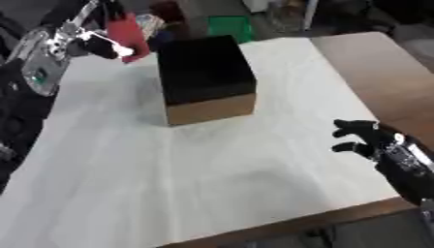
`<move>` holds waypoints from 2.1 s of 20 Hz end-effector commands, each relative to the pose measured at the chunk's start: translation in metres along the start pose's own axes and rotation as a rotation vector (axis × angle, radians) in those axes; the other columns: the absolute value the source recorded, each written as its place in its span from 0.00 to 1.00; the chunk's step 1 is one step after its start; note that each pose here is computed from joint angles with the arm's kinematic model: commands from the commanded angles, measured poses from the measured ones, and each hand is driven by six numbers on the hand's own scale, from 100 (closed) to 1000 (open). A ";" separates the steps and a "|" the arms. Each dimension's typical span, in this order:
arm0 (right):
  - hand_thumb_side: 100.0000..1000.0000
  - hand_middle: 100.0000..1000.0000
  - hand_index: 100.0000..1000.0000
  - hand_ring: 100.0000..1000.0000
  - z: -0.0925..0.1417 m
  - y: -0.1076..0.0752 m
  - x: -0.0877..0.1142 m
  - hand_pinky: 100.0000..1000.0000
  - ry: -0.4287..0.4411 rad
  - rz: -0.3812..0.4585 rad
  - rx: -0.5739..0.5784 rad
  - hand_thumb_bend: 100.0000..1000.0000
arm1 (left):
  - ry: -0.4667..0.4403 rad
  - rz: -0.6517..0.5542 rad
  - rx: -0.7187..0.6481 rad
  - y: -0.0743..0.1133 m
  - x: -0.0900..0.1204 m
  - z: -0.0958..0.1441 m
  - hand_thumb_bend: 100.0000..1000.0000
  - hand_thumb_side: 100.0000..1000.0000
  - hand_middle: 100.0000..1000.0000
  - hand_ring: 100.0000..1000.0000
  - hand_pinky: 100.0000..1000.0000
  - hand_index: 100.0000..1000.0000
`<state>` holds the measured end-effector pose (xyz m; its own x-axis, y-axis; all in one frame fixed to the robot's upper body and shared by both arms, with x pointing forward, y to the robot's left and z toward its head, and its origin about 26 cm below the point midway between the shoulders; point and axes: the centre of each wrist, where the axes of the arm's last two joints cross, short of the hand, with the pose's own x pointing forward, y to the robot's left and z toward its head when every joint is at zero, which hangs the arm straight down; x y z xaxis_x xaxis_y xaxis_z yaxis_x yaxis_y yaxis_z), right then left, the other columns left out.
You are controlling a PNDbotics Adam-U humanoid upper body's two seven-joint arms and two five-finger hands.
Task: Pick up objects on the table and place them in the box.
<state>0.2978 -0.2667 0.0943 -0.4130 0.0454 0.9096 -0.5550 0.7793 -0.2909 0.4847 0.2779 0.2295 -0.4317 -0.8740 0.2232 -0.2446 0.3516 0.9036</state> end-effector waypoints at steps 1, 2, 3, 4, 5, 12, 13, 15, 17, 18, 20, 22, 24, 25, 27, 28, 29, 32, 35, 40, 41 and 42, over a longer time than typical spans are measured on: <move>0.76 0.68 0.80 1.00 -0.005 -0.004 0.006 0.74 -0.015 0.018 0.029 0.00 | -0.049 -0.004 0.052 0.003 0.018 -0.014 0.56 0.03 0.20 0.30 0.45 0.37; 0.76 0.68 0.80 1.00 -0.006 -0.003 0.007 0.74 -0.018 0.017 0.035 0.00 | -0.058 -0.005 0.054 -0.002 0.023 -0.016 0.56 0.03 0.20 0.31 0.45 0.37; 0.76 0.68 0.80 1.00 -0.007 -0.003 0.007 0.74 -0.021 0.015 0.040 0.00 | -0.065 -0.009 0.056 -0.007 0.026 -0.018 0.57 0.03 0.23 0.33 0.46 0.40; 0.76 0.68 0.80 1.00 -0.008 -0.002 0.008 0.74 -0.023 0.014 0.044 0.00 | -0.067 -0.017 0.054 -0.013 0.029 -0.019 0.59 0.03 0.25 0.35 0.48 0.42; 0.76 0.68 0.80 1.00 -0.009 -0.002 0.008 0.74 -0.025 0.014 0.046 0.00 | -0.067 -0.029 0.048 -0.018 0.031 -0.020 0.60 0.03 0.30 0.39 0.50 0.47; 0.76 0.68 0.80 1.00 -0.010 -0.002 0.008 0.74 -0.028 0.013 0.045 0.00 | -0.025 -0.078 0.012 -0.048 0.026 -0.014 0.79 0.00 0.52 0.53 0.59 0.73; 0.76 0.68 0.80 1.00 -0.009 -0.002 0.008 0.74 -0.027 0.013 0.043 0.00 | -0.028 -0.077 0.020 -0.047 0.026 -0.013 0.77 0.00 0.54 0.55 0.60 0.76; 0.76 0.68 0.80 1.00 -0.009 -0.002 0.008 0.74 -0.026 0.014 0.039 0.00 | -0.032 -0.057 0.056 -0.042 0.025 -0.013 0.79 0.02 0.55 0.56 0.60 0.76; 0.76 0.68 0.80 1.00 -0.008 -0.002 0.008 0.74 -0.026 0.014 0.035 0.00 | -0.039 -0.029 0.095 -0.034 0.024 -0.012 0.81 0.06 0.57 0.58 0.61 0.76; 0.76 0.69 0.80 1.00 -0.008 -0.002 0.007 0.74 -0.026 0.015 0.033 0.00 | -0.047 -0.017 0.104 -0.028 0.023 -0.012 0.82 0.08 0.58 0.59 0.62 0.76; 0.76 0.69 0.80 1.00 -0.007 -0.003 0.007 0.74 -0.024 0.015 0.028 0.00 | -0.066 0.011 0.117 -0.017 0.024 -0.010 0.84 0.10 0.60 0.61 0.63 0.76; 0.76 0.69 0.80 1.00 -0.006 -0.003 0.007 0.74 -0.023 0.016 0.022 0.00 | -0.098 0.039 0.133 -0.002 0.024 -0.006 0.85 0.10 0.60 0.61 0.63 0.75; 0.76 0.69 0.80 1.00 -0.005 -0.004 0.006 0.74 -0.020 0.017 0.014 0.00 | -0.128 0.068 0.155 0.015 0.023 0.002 0.74 0.16 0.58 0.59 0.62 0.74; 0.76 0.68 0.80 1.00 -0.004 -0.004 0.006 0.74 -0.018 0.018 0.010 0.00 | -0.141 0.084 0.167 0.024 0.022 0.007 0.86 0.09 0.57 0.59 0.62 0.73; 0.76 0.69 0.80 1.00 -0.002 -0.004 0.005 0.74 -0.014 0.017 0.002 0.00 | -0.158 0.128 0.190 0.040 0.020 0.021 0.86 0.09 0.57 0.59 0.62 0.73; 0.76 0.69 0.80 1.00 -0.002 -0.004 0.005 0.74 -0.013 0.017 -0.001 0.00 | -0.165 0.151 0.200 0.047 0.019 0.029 0.86 0.09 0.57 0.59 0.62 0.73; 0.76 0.69 0.80 1.00 -0.001 -0.004 0.005 0.74 -0.013 0.017 -0.003 0.00 | -0.171 0.171 0.207 0.053 0.019 0.036 0.86 0.09 0.57 0.59 0.62 0.73; 0.76 0.69 0.80 1.00 -0.001 -0.005 0.004 0.74 -0.014 0.018 -0.011 0.00 | -0.183 0.211 0.207 0.066 0.019 0.062 0.88 0.11 0.58 0.61 0.63 0.74; 0.76 0.69 0.80 1.00 0.000 -0.005 0.004 0.74 -0.014 0.017 -0.015 0.00 | -0.188 0.217 0.180 0.071 0.021 0.087 0.90 0.15 0.61 0.64 0.64 0.74; 0.76 0.69 0.80 1.00 0.000 -0.005 0.004 0.74 -0.014 0.018 -0.015 0.00 | -0.181 0.218 0.156 0.075 0.026 0.099 0.93 0.24 0.72 0.75 0.70 0.78; 0.76 0.69 0.80 1.00 0.000 -0.005 0.005 0.74 -0.015 0.021 -0.020 0.00 | -0.157 0.221 0.129 0.068 0.022 0.101 0.93 0.25 0.74 0.76 0.71 0.79; 0.76 0.69 0.80 1.00 0.000 -0.006 0.004 0.74 -0.014 0.023 -0.026 0.00 | -0.139 0.221 0.101 0.060 0.018 0.105 0.91 0.27 0.75 0.78 0.72 0.79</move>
<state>0.2978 -0.2676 0.0940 -0.4161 0.0381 0.9085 -0.5436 0.7906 -0.2821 0.3737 0.3144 0.2384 -0.5974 -0.7067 0.3789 -0.1940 0.5859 0.7868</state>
